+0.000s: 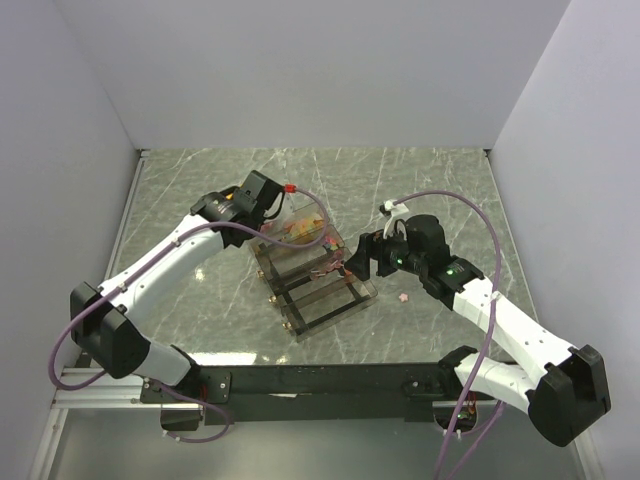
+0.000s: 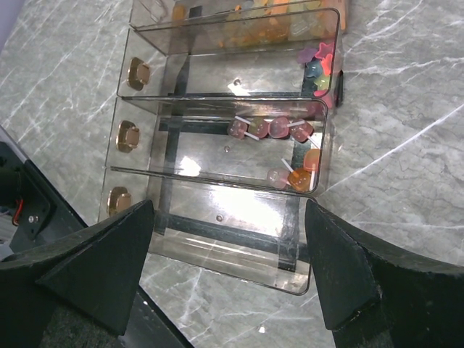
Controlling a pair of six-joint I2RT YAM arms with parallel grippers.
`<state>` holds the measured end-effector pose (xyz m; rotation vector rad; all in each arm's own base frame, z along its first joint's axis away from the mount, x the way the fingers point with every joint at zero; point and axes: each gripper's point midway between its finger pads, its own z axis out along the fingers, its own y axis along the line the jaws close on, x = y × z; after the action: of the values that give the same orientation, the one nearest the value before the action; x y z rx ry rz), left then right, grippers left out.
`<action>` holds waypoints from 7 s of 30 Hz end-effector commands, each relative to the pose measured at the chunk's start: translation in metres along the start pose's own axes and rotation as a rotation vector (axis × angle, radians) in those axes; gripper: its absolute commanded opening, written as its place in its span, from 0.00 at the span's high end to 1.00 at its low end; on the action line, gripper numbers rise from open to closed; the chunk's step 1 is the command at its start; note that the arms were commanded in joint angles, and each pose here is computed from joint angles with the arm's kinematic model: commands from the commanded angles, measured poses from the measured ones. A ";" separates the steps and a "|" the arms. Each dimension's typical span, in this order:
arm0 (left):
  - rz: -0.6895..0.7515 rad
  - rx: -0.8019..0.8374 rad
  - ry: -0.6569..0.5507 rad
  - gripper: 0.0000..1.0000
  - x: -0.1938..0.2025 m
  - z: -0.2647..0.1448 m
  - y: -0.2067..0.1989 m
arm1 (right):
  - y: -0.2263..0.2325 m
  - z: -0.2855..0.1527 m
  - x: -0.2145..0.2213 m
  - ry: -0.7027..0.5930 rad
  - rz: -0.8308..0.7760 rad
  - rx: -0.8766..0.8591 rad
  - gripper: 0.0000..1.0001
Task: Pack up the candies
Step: Place the fake candies in the packing bottle, then scoop the fake candies from the storage box.
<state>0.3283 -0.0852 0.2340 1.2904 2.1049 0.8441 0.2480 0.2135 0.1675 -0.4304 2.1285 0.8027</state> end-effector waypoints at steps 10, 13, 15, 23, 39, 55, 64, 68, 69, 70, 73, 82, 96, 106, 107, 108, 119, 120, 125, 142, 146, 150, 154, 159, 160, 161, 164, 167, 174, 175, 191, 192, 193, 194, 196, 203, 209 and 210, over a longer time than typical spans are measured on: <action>-0.344 -0.089 -0.315 0.99 -0.025 -0.056 0.047 | 0.024 0.019 0.009 0.058 -0.128 0.011 0.21; -0.510 -0.064 -0.441 0.99 -0.027 -0.069 0.046 | 0.036 0.029 0.004 0.072 -0.142 0.011 0.32; -0.637 -0.040 -0.521 0.99 -0.026 -0.080 0.044 | 0.039 0.042 0.011 0.122 -0.144 0.026 0.42; -0.853 0.134 -0.718 0.99 -0.034 -0.065 -0.025 | 0.074 0.091 0.026 0.256 -0.198 0.078 0.52; -0.820 0.198 -0.729 0.99 -0.017 -0.037 -0.083 | 0.035 0.074 0.124 0.628 -0.205 0.259 0.56; -0.660 0.435 -0.719 0.99 -0.047 -0.058 -0.118 | 0.029 0.013 0.067 0.473 -0.127 0.206 0.55; -0.549 0.618 -0.571 0.99 -0.059 -0.080 -0.163 | -0.043 0.038 -0.010 0.282 -0.030 0.240 0.54; -0.496 0.632 -0.486 0.99 -0.060 -0.081 -0.168 | -0.062 0.062 -0.015 0.276 -0.015 0.215 0.57; -0.488 0.637 -0.467 0.99 -0.058 -0.080 -0.169 | -0.065 0.066 -0.016 0.275 -0.016 0.214 0.58; -0.476 0.645 -0.445 0.99 -0.058 -0.078 -0.173 | -0.070 0.072 -0.012 0.290 -0.011 0.214 0.59; -0.455 0.678 -0.411 0.99 -0.058 -0.080 -0.177 | -0.069 0.084 -0.010 0.305 -0.026 0.175 0.61; -0.457 0.791 -0.315 0.99 -0.066 -0.085 -0.193 | -0.074 0.101 0.006 0.343 -0.042 0.136 0.67; -0.445 0.814 -0.140 0.99 -0.079 -0.070 -0.201 | -0.082 0.102 0.009 0.305 -0.096 0.158 1.00; -0.488 0.854 -0.063 0.99 -0.097 -0.050 -0.209 | -0.075 0.106 0.016 0.310 -0.090 0.124 1.00; -0.490 0.857 -0.061 0.99 -0.100 -0.048 -0.208 | -0.075 0.107 0.017 0.306 -0.092 0.120 1.00; -0.491 0.859 -0.051 0.99 -0.101 -0.045 -0.208 | -0.073 0.106 0.016 0.303 -0.094 0.116 1.00; -0.498 0.896 -0.107 0.99 -0.135 -0.024 -0.210 | -0.068 0.108 0.017 0.290 -0.091 0.095 1.00; -0.491 0.885 -0.142 0.99 -0.140 -0.022 -0.208 | -0.068 0.108 0.016 0.287 -0.087 0.093 1.00; -0.308 0.800 -0.239 0.99 -0.134 -0.013 -0.203 | -0.068 0.110 0.018 0.278 -0.087 0.088 1.00; 0.076 0.477 -0.225 0.99 -0.083 0.004 -0.168 | -0.072 0.108 0.010 0.242 -0.101 0.100 1.00; 0.100 0.382 -0.176 0.99 -0.075 0.011 -0.151 | -0.071 0.108 0.011 0.245 -0.100 0.098 1.00; 0.135 0.333 -0.120 0.99 -0.066 0.016 -0.146 | -0.071 0.108 0.010 0.240 -0.101 0.095 1.00; 0.157 0.305 -0.100 0.99 -0.061 0.016 -0.143 | -0.069 0.109 0.011 0.238 -0.104 0.086 1.00; 0.169 0.310 -0.103 0.99 -0.058 0.012 -0.140 | -0.069 0.109 0.011 0.236 -0.108 0.079 1.00; 0.179 0.323 -0.105 0.99 -0.059 0.012 -0.143 | -0.068 0.110 0.010 0.231 -0.111 0.073 1.00; 0.185 0.334 -0.111 0.99 -0.060 0.011 -0.146 | -0.067 0.110 0.010 0.229 -0.111 0.066 1.00; 0.225 0.372 -0.154 0.99 -0.073 0.007 -0.161 | -0.065 0.112 0.011 0.234 -0.113 0.051 1.00; 0.244 0.409 -0.195 0.99 -0.084 0.005 -0.172 | -0.062 0.113 0.013 0.235 -0.114 0.037 1.00; 0.292 0.458 -0.246 0.99 -0.103 0.001 -0.192 | -0.057 0.115 0.016 0.240 -0.117 0.009 1.00; 0.291 0.466 -0.260 0.99 -0.107 0.001 -0.195 | -0.056 0.115 0.015 0.239 -0.116 -0.001 1.00; -0.045 0.878 -0.416 0.99 -0.145 -0.044 -0.258 | -0.051 0.116 0.034 0.299 -0.129 -0.020 1.00; -0.080 0.893 -0.409 0.99 -0.141 -0.043 -0.263 | -0.052 0.117 0.034 0.301 -0.131 -0.014 1.00; -0.098 0.900 -0.409 0.99 -0.139 -0.042 -0.266 | -0.053 0.116 0.034 0.303 -0.128 -0.010 1.00; -0.122 0.903 -0.409 0.99 -0.137 -0.040 -0.266 | -0.054 0.116 0.034 0.303 -0.123 -0.008 1.00; -0.175 0.927 -0.430 0.99 -0.134 -0.040 -0.271 | -0.055 0.116 0.034 0.303 -0.117 -0.011 1.00; -0.292 0.942 -0.491 0.99 -0.137 -0.045 -0.264 | -0.058 0.118 0.039 0.330 -0.096 -0.003 1.00; -0.335 0.964 -0.521 0.99 -0.138 -0.052 -0.258 | -0.063 0.115 0.039 0.348 -0.096 0.028 1.00; -0.344 0.954 -0.524 0.99 -0.135 -0.053 -0.256 | -0.064 0.115 0.038 0.346 -0.099 0.033 1.00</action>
<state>0.2196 -0.2599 0.0711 1.2217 2.3747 -0.3308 0.3414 0.2308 0.0664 -0.6621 2.3500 0.5964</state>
